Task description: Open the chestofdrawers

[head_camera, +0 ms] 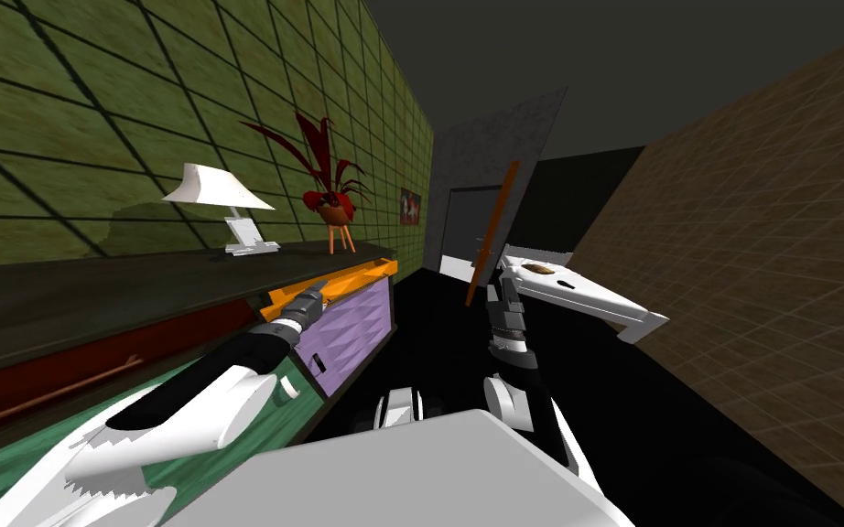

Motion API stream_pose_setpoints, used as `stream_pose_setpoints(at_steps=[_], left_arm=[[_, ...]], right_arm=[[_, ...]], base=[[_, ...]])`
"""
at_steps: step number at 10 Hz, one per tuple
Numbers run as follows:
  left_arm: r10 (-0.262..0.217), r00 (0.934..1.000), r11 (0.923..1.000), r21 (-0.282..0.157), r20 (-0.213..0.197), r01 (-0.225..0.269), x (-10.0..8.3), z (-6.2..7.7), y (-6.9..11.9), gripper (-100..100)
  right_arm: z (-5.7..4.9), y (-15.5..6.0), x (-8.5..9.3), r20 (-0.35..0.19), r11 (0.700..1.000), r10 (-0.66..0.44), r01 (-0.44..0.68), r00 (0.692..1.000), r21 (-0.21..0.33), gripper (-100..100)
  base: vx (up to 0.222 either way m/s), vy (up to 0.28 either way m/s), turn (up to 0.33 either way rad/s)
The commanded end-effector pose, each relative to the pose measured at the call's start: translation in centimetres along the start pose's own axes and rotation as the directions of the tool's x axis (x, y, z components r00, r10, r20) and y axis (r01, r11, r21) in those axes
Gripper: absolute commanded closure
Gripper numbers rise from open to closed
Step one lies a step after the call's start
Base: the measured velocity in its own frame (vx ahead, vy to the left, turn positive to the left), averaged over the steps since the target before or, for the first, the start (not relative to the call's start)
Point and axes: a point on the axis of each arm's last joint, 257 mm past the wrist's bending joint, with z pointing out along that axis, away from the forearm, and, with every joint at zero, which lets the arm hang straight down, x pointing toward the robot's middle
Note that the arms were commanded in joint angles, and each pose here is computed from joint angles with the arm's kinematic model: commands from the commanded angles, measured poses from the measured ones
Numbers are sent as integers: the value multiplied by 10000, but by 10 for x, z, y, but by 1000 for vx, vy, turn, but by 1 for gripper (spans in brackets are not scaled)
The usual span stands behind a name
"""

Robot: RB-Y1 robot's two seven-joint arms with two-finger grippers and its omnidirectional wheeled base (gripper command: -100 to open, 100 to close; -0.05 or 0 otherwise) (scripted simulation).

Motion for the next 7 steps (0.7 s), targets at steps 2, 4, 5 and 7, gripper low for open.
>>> stream_pose_setpoints(at_steps=[2,4,5,7], left_arm=[[7,10000,10000,-32,-4,-7,0,-7,-6,0],[7,10000,10000,-30,-4,-7,0,-7,-6,0],[7,10000,10000,-30,-4,-7,0,-7,-6,0],[7,10000,10000,-30,-4,-7,0,-7,-6,0]], right_arm=[[0,0,0,0,10000,0,0,10000,0,0],[0,0,0,0,10000,1,-1,10000,0,0],[0,0,0,0,10000,1,-1,10000,0,0],[0,0,0,0,10000,1,-1,10000,0,0]], base=[[10,0,1],[0,0,0],[0,0,0],[0,0,0]])
